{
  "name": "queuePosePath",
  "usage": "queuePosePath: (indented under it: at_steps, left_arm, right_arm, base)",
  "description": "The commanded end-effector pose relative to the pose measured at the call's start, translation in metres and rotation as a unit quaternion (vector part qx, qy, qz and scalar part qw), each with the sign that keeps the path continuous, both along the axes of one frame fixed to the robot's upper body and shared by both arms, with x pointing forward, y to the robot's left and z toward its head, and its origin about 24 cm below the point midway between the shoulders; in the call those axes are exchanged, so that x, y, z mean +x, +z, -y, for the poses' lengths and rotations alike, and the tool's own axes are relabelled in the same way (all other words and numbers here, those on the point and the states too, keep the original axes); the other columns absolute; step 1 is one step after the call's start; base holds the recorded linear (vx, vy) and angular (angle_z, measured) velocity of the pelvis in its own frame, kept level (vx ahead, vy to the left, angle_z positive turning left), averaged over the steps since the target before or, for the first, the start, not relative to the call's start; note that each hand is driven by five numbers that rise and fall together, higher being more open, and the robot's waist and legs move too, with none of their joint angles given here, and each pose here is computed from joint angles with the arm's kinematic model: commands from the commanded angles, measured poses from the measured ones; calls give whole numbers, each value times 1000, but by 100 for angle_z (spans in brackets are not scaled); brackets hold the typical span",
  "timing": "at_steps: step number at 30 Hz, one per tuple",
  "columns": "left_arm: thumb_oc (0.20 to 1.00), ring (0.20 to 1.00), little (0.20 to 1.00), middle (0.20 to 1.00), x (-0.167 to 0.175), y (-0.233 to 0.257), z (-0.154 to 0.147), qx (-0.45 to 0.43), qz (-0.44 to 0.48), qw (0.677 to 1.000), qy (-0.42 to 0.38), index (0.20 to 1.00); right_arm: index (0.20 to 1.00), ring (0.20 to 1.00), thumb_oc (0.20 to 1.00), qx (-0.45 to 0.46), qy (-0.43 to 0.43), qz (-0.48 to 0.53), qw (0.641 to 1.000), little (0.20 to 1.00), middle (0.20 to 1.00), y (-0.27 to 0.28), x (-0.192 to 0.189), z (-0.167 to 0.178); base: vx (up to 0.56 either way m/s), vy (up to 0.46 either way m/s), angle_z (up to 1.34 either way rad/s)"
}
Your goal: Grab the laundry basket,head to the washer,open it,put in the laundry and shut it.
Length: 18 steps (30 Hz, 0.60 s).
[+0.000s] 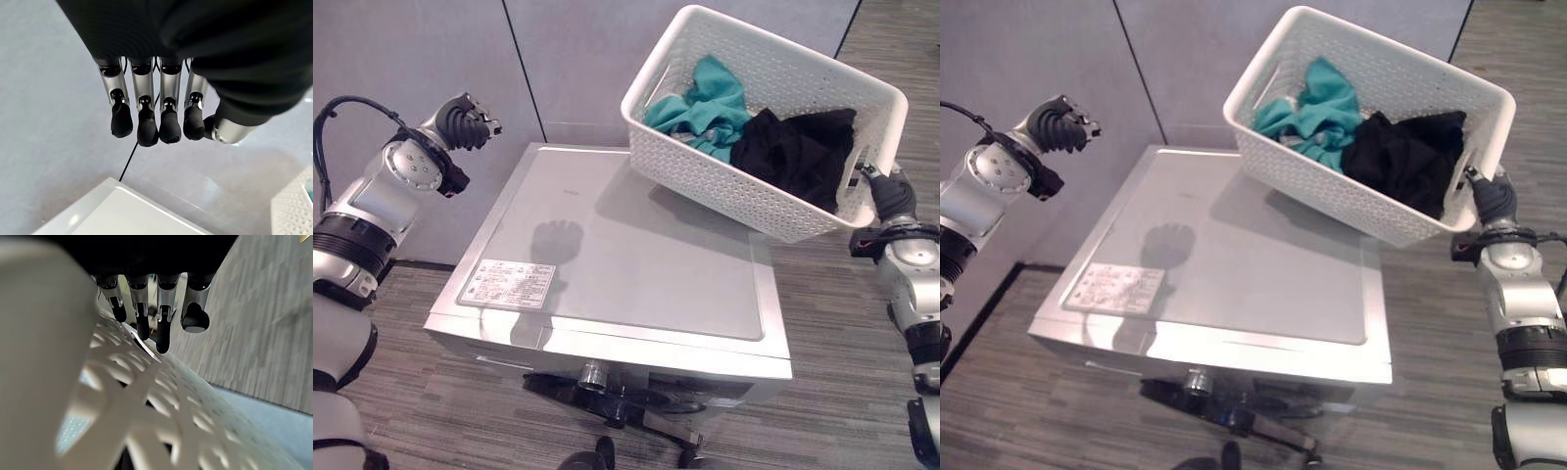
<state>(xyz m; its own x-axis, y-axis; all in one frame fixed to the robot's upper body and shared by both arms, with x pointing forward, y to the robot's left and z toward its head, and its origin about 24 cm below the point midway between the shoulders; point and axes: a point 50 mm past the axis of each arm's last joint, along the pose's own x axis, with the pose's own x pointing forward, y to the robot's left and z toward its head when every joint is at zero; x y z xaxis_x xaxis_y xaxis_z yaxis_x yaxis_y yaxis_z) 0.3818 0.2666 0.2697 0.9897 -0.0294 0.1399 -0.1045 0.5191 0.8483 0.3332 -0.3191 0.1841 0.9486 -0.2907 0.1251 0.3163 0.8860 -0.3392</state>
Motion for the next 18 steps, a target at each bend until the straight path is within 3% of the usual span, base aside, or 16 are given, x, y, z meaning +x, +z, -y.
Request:
queuePosePath:
  at_steps: [1, 14, 18]
  left_arm:
    - [200, 200, 200, 200, 1, 21, -2, -10, 52, 999, 12, 200]
    - [200, 200, 200, 200, 11, 29, 4, -18, 55, 998, 29, 200]
    - [200, 200, 200, 200, 12, 27, 7, -26, 53, 998, 25, 200]
  right_arm:
    - [200, 200, 200, -24, 85, -82, 993, 200, 200, -47, 0, -31]
    - [200, 200, 200, -64, 104, -99, 988, 200, 200, -27, 34, -55]
    - [200, 200, 200, -59, 87, -104, 989, 200, 200, -31, 33, -49]
  base:
    - [6, 4, 15]
    - [-2, -6, 13]
    - [-10, -6, 4]
